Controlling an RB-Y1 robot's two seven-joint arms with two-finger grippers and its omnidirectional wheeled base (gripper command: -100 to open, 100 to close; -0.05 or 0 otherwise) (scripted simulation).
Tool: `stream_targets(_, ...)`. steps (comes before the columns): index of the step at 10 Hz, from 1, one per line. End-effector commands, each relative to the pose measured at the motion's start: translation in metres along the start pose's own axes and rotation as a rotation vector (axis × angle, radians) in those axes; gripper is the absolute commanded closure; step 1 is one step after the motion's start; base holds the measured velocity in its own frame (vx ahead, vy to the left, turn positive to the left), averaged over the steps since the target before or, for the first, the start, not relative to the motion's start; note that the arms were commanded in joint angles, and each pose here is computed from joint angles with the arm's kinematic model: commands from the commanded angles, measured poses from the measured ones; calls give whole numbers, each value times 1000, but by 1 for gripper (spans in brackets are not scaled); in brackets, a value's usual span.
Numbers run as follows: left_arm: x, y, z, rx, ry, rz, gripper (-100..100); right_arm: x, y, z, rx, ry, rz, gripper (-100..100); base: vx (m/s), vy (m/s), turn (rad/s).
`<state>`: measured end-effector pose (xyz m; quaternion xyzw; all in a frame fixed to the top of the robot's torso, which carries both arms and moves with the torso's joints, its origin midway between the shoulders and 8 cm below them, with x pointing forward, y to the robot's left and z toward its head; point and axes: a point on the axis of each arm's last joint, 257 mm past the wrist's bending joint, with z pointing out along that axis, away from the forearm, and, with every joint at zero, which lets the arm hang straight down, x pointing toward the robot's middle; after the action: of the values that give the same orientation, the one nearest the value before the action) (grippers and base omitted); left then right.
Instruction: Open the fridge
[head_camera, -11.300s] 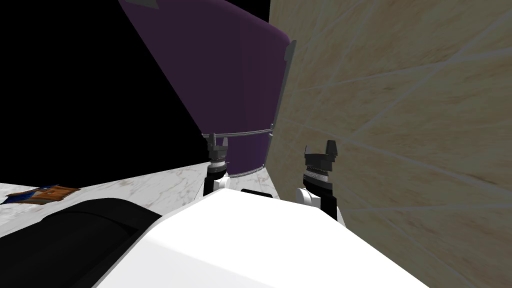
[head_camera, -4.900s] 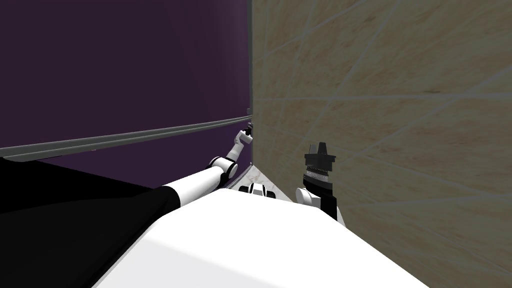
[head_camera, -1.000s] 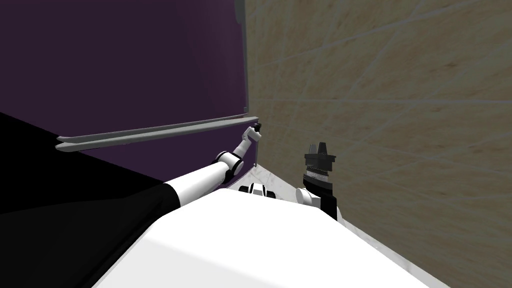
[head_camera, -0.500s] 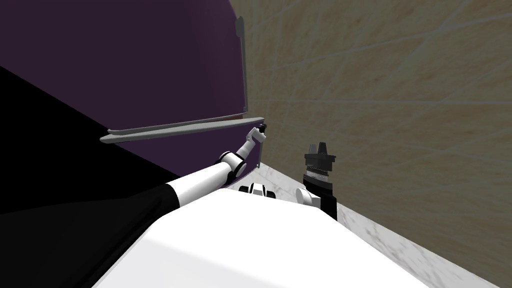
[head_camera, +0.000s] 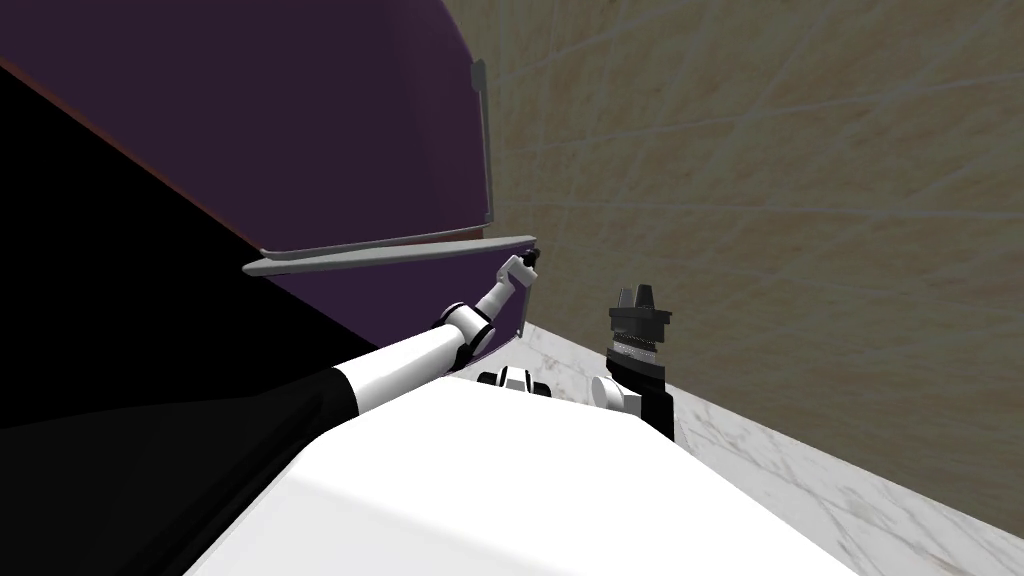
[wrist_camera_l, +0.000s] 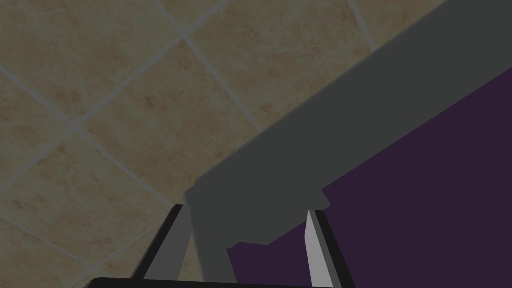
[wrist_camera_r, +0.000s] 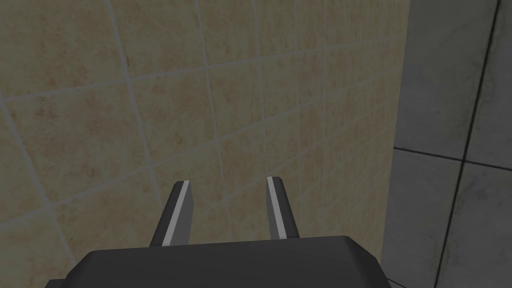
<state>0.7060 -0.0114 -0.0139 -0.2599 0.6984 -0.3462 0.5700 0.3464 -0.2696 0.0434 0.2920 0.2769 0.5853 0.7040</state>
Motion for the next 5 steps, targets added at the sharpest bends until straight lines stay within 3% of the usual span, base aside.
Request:
stream_targets(1,18,-8,0,17,36,3,100,0,0,0,0,0,0,0,-236,105,-194)
stream_targets(5,43,-23,-4,52,88,8,100,0,0,0,0,0,0,0,-267,79,-206)
